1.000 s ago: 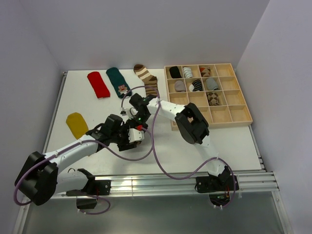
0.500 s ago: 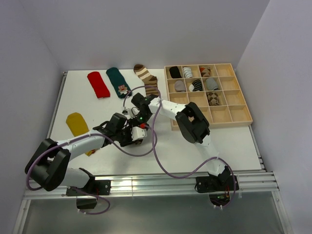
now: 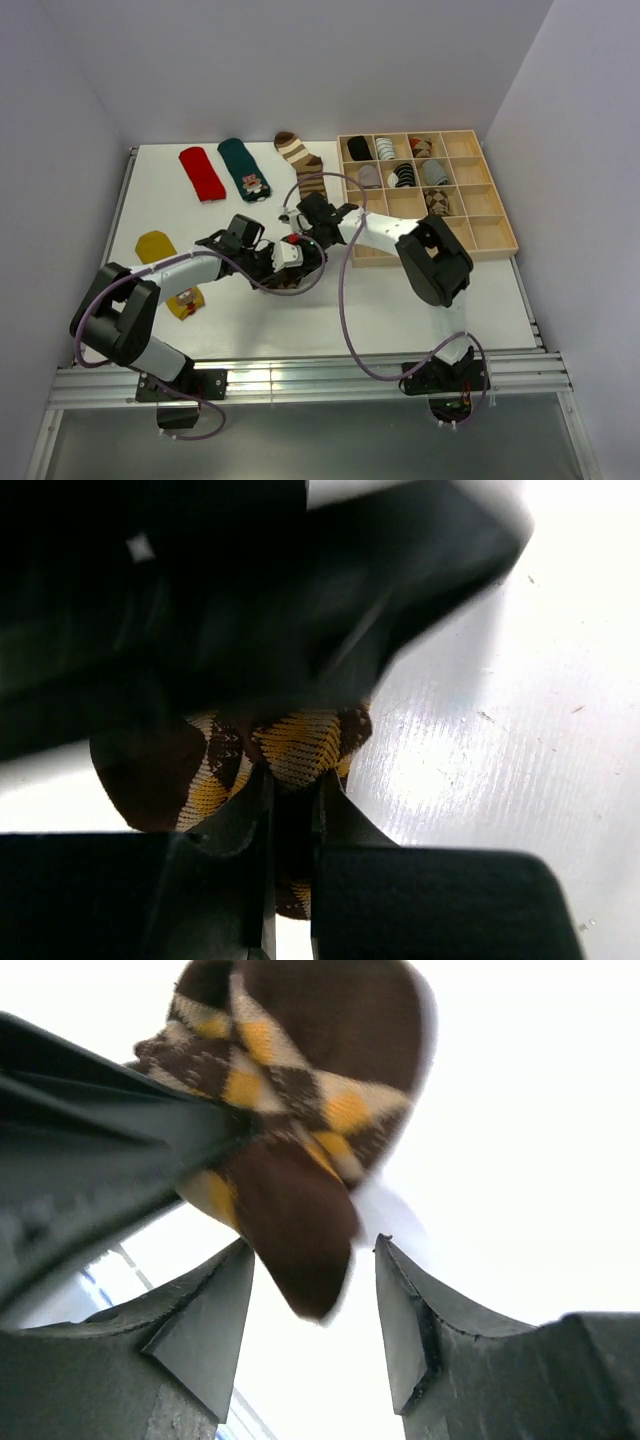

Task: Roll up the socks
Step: Roll the sock at the center of the board, then pick up the sock at the center of the board, then place the sock in the storage box.

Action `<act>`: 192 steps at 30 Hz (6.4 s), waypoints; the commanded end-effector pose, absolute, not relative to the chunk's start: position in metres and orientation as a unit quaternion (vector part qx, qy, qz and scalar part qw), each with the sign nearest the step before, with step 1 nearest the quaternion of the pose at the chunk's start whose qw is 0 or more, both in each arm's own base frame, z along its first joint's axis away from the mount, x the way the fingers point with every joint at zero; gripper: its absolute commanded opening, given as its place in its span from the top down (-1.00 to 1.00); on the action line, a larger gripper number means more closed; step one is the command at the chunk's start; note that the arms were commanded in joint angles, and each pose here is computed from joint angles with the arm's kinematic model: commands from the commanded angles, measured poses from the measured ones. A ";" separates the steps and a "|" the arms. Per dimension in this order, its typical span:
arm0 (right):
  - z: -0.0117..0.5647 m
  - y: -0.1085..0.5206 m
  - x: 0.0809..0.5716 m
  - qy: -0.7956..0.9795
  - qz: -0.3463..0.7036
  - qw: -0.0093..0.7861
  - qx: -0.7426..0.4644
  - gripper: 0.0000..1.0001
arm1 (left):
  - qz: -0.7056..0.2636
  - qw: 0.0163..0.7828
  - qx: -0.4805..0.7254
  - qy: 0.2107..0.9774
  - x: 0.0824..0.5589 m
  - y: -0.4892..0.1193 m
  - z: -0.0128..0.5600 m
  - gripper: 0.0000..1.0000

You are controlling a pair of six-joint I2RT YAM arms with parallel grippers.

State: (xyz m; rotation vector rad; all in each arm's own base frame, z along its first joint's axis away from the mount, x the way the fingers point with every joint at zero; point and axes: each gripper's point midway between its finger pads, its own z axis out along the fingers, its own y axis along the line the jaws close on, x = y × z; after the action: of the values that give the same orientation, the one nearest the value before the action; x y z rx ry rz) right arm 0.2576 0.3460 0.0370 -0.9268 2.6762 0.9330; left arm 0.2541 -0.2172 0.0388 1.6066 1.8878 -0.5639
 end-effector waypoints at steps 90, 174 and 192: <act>0.017 0.393 0.249 0.784 0.087 0.320 -0.525 -0.39 | -0.430 -0.107 0.499 0.745 0.248 -0.199 -0.007 0.99; 0.198 0.236 0.393 0.885 0.222 0.378 -0.154 1.00 | -0.401 0.220 0.285 0.842 0.383 -0.137 0.167 0.31; 0.184 0.004 0.447 0.855 -0.285 0.425 0.085 1.00 | -0.426 0.220 0.296 0.826 0.371 -0.143 0.178 0.31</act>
State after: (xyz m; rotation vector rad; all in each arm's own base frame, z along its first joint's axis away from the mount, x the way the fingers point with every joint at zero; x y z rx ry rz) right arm 0.4412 0.0420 0.1863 0.1067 2.2226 -0.4224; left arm 0.3789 -0.1399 0.1549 0.7778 2.3632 -1.1649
